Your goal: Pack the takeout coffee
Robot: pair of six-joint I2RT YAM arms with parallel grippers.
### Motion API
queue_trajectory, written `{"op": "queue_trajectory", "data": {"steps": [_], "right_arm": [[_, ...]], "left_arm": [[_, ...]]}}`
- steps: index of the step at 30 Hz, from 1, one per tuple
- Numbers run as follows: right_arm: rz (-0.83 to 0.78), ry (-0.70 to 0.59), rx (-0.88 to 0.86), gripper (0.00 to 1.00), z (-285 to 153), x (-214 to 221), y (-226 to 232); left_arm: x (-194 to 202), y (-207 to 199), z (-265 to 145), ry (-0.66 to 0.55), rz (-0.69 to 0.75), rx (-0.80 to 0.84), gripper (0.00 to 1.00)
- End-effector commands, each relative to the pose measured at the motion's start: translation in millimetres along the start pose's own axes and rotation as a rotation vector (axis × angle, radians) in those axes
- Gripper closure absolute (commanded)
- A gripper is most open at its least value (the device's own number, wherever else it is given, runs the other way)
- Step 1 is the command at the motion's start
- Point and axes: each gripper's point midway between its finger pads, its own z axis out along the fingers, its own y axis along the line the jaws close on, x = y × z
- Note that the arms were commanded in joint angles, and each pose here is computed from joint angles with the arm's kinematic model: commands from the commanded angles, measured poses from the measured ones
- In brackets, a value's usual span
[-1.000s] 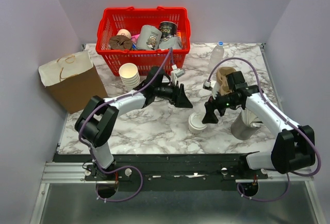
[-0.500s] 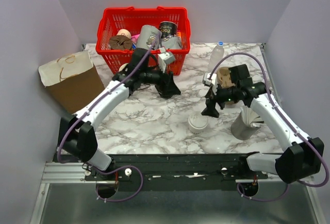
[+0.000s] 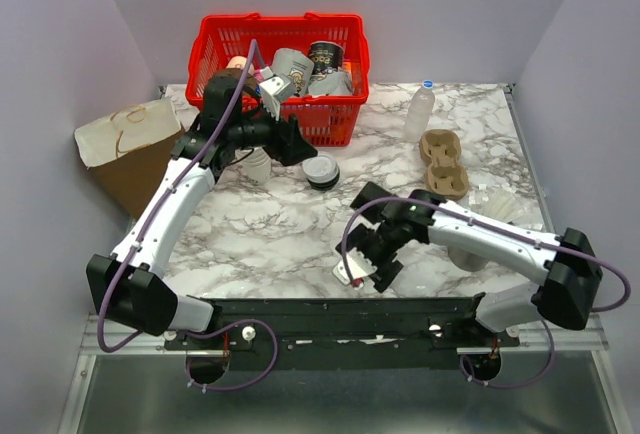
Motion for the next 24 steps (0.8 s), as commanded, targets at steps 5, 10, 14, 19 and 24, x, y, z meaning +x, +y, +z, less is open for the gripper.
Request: {"op": "queue_trajectory", "data": {"steps": [5, 10, 14, 19, 24], "right_arm": [[-0.234, 0.291, -0.147, 0.13, 17, 47, 29], [-0.331, 0.432, -0.144, 0.12, 27, 84, 39], [-0.339, 0.522, -0.118, 0.12, 29, 103, 34], [-0.382, 0.538, -0.033, 0.12, 34, 106, 19], [-0.356, 0.332, 0.068, 0.12, 35, 63, 7]], "left_arm": [[-11, -11, -17, -0.063, 0.042, -0.020, 0.24], [-8, -11, -21, -0.070, 0.036, -0.022, 0.24], [-7, -8, -20, -0.078, 0.021, -0.027, 0.24], [-11, -4, -19, -0.092, -0.009, -0.027, 0.24], [-13, -5, -19, -0.099, -0.018, -0.017, 0.24]]}}
